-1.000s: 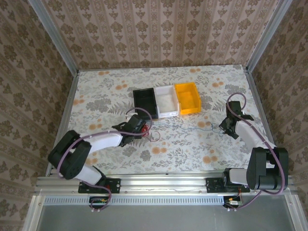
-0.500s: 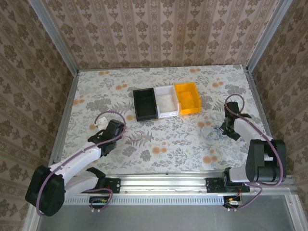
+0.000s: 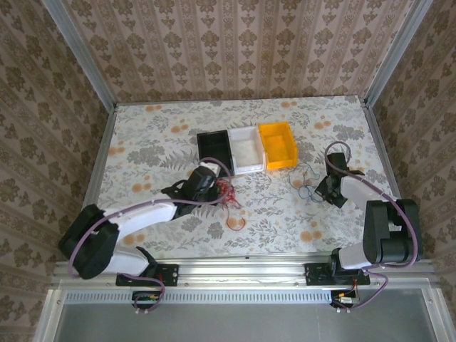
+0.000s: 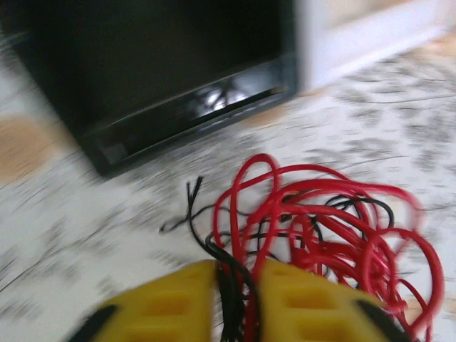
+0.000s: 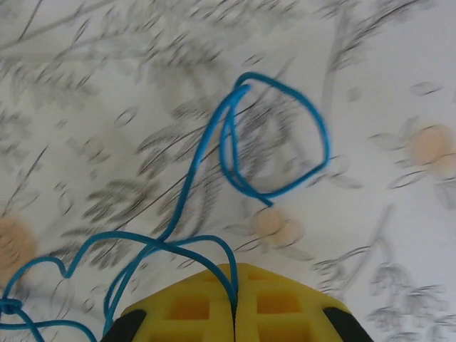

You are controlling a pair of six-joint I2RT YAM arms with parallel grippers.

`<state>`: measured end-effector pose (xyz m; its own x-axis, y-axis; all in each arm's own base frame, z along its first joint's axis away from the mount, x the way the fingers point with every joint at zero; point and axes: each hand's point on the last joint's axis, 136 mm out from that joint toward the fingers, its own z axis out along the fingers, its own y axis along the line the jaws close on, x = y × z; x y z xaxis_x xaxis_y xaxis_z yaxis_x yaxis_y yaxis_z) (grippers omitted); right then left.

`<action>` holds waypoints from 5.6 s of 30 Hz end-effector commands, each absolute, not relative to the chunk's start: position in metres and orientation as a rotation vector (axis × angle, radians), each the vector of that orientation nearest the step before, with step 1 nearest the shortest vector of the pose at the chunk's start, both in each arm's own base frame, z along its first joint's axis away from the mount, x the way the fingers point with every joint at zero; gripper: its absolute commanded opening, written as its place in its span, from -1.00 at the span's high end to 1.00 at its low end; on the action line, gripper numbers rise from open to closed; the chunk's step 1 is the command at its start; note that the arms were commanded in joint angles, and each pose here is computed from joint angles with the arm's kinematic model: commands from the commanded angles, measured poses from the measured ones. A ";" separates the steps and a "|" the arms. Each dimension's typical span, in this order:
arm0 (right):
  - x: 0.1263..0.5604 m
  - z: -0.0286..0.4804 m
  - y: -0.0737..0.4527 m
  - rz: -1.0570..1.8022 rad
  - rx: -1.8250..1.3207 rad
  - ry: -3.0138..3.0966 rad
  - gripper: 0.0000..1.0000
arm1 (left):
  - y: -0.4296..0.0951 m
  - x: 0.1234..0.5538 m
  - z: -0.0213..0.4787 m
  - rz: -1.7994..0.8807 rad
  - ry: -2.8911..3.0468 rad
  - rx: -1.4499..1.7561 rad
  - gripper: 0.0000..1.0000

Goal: Untangle the cables

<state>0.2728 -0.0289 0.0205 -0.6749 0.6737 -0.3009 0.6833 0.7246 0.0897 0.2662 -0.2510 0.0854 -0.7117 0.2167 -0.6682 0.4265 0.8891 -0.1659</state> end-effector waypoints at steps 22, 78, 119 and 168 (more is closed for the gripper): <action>0.264 0.037 0.019 0.045 0.682 2.678 1.00 | -0.427 0.289 0.077 -0.498 2.411 1.058 -0.55; 0.234 0.032 -0.062 -0.050 1.275 2.500 1.00 | -0.349 0.298 0.068 -0.396 2.413 0.676 1.00; 0.504 0.200 0.109 0.651 0.491 2.281 1.00 | -0.277 0.322 0.175 -0.405 2.125 0.247 1.00; 0.473 0.099 0.060 0.148 0.535 2.518 -0.28 | -0.300 0.323 0.186 -0.479 2.136 0.319 1.00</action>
<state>0.4762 0.0677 0.1125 -0.7214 0.4511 -0.5255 0.3465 0.8921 0.2901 0.3201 -0.2920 0.1630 -0.5924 0.0589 -0.8035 0.3586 0.9124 -0.1975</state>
